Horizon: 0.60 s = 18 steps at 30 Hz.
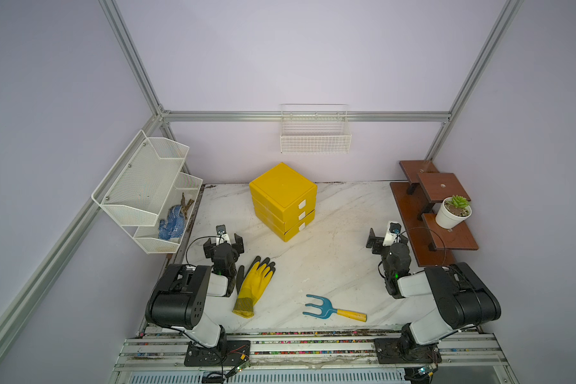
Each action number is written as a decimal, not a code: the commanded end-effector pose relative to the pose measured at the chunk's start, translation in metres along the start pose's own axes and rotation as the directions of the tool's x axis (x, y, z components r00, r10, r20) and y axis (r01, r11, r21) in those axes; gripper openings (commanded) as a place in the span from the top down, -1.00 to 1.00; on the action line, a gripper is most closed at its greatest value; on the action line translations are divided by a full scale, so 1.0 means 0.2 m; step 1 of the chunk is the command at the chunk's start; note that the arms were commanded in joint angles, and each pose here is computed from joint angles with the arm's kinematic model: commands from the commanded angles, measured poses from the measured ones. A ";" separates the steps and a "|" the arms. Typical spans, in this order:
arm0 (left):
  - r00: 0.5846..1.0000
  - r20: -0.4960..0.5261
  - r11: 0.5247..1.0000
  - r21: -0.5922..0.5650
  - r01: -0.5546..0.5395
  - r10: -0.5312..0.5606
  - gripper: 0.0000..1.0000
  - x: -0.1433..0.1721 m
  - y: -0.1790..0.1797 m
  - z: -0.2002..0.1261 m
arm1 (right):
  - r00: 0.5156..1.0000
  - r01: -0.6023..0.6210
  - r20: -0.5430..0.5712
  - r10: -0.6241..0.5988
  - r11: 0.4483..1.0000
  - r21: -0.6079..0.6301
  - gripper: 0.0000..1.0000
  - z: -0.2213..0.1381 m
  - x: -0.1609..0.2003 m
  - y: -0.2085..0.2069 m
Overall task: Place the transparent tape into the drawer according to color
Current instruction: Reset both arms
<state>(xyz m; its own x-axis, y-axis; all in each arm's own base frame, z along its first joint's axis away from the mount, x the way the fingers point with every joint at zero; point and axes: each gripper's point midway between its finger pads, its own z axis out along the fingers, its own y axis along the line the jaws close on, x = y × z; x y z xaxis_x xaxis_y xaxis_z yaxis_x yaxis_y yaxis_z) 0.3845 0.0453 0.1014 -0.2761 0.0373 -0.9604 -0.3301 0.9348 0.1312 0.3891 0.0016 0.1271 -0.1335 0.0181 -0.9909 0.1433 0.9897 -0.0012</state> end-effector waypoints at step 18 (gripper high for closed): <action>0.999 0.048 1.000 0.003 0.024 -0.025 -1.00 -0.09 0.01 0.02 | 0.999 -0.014 0.029 0.014 1.000 -0.001 -0.99 0.00 -0.03 -0.01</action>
<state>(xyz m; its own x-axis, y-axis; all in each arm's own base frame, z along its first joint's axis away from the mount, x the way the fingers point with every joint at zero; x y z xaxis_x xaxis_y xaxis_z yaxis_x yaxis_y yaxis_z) 0.3846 0.0453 0.1013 -0.2765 0.0368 -0.9603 -0.3280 0.9356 0.1303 0.3892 0.0025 0.1274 -0.1322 0.0183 -0.9911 0.1381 0.9904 -0.0001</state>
